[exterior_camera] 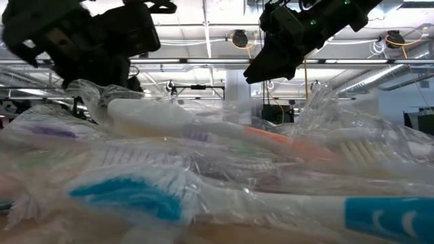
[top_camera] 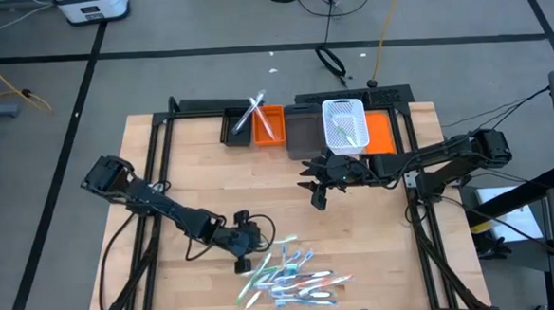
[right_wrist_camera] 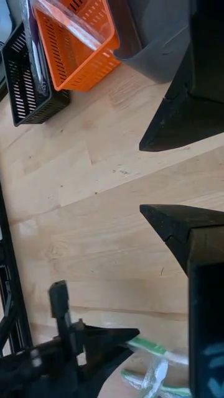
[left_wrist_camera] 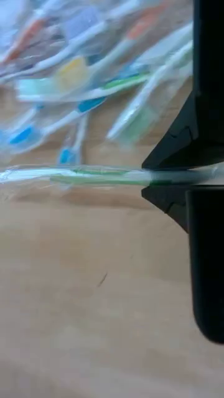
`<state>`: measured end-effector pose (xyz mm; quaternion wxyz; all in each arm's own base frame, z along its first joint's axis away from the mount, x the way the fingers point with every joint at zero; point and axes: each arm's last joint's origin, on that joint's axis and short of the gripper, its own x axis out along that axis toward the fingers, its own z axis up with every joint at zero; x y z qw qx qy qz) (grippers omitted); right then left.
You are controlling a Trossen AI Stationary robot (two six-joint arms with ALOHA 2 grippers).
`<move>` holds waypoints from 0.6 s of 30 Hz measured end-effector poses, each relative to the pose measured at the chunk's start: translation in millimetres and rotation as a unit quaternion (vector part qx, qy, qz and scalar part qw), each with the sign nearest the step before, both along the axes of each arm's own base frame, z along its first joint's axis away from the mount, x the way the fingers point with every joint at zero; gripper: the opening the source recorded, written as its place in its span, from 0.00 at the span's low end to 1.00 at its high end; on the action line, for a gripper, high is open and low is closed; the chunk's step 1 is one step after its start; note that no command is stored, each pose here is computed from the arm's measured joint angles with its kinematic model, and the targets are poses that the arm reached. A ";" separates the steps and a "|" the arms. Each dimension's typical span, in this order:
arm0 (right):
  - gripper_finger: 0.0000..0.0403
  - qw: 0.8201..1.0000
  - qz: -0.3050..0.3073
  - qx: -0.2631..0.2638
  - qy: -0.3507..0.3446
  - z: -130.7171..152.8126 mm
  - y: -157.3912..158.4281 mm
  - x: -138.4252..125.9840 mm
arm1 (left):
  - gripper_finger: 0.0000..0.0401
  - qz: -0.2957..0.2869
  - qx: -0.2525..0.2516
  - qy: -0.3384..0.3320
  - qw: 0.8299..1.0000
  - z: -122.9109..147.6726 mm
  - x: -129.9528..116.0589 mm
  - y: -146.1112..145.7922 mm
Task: Pick & Place Toothbrushes
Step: Put the green toothbrush into the white bin
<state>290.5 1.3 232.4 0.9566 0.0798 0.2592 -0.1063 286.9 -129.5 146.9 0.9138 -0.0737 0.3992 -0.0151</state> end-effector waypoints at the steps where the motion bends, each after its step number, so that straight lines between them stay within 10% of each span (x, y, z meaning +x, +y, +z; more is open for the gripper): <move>1: 0.35 1.000 0.000 0.000 0.000 0.0 -0.1 0.0 | 0.04 0.010 0.003 -0.005 1.000 2.3 0.2 1.9; 18: 0.35 1.000 0.001 0.001 0.000 0.1 0.1 0.1 | 0.04 0.164 0.124 -0.158 0.966 77.9 -15.9 37.5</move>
